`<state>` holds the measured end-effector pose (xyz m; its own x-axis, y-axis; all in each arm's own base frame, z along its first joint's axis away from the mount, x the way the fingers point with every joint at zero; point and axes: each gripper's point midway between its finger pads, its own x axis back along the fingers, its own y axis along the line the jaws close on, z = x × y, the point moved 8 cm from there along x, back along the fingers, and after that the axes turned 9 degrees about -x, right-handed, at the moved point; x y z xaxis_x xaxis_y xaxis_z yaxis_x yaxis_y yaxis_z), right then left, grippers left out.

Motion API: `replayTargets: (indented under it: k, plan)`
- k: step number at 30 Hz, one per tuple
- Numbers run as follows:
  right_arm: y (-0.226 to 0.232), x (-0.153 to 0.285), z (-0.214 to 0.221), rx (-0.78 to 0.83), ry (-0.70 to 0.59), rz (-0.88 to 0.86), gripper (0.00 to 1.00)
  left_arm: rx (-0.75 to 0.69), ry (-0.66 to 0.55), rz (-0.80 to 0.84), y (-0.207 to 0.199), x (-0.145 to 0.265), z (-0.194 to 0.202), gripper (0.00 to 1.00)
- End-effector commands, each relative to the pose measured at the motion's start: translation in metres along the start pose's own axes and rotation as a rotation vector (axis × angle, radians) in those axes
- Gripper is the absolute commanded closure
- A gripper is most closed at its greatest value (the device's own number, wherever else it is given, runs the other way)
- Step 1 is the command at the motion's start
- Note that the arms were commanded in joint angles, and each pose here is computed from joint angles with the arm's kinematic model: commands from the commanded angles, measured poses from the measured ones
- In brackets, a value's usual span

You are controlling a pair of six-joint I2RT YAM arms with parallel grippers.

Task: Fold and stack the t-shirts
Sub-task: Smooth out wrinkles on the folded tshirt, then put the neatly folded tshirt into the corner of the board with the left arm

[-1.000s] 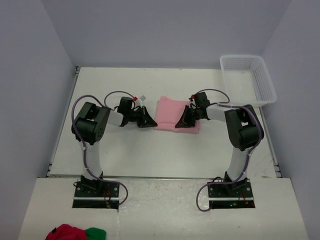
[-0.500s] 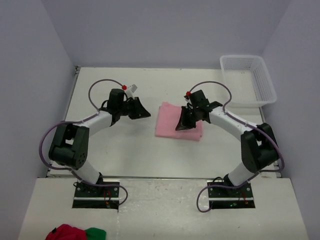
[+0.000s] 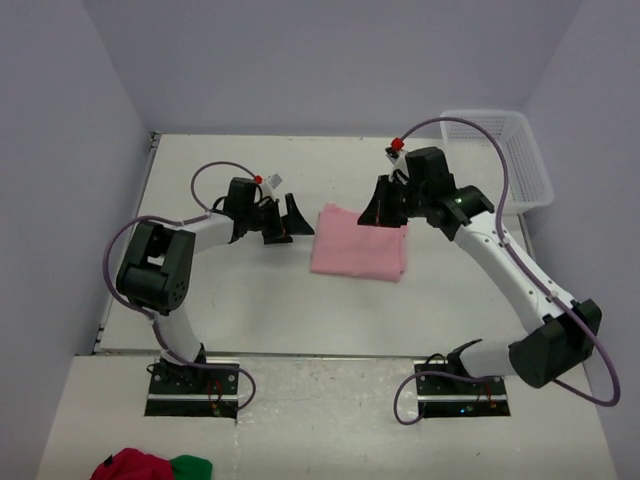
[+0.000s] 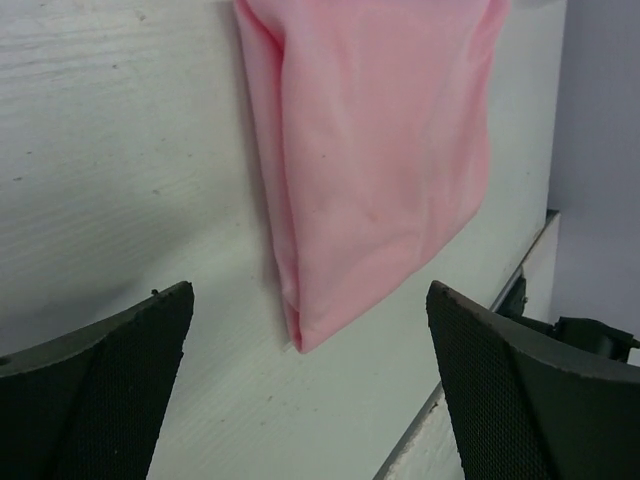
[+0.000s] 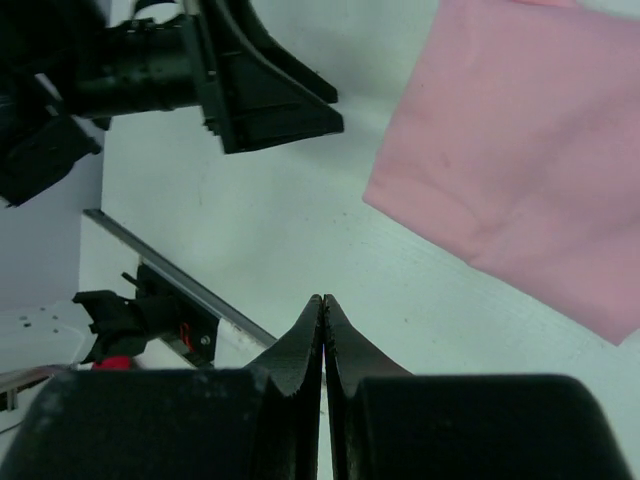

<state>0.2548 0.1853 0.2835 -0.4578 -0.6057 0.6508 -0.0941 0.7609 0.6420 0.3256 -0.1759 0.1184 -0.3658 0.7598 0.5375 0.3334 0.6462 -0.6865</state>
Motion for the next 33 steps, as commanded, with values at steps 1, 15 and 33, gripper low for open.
replayTargets:
  k: [1,15,33]
  plan:
    - [0.023,0.051,-0.003,0.062,-0.112,-0.066,1.00,-0.030,0.028,-0.068,0.016,-0.006,-0.003,0.01]
    - [0.033,0.111,0.017,0.114,-0.235,-0.144,1.00,0.000,0.056,-0.086,0.042,-0.027,0.017,0.03]
    - [0.033,0.169,0.046,0.131,-0.360,-0.218,1.00,0.088,0.268,-0.256,0.011,-0.166,0.102,0.84]
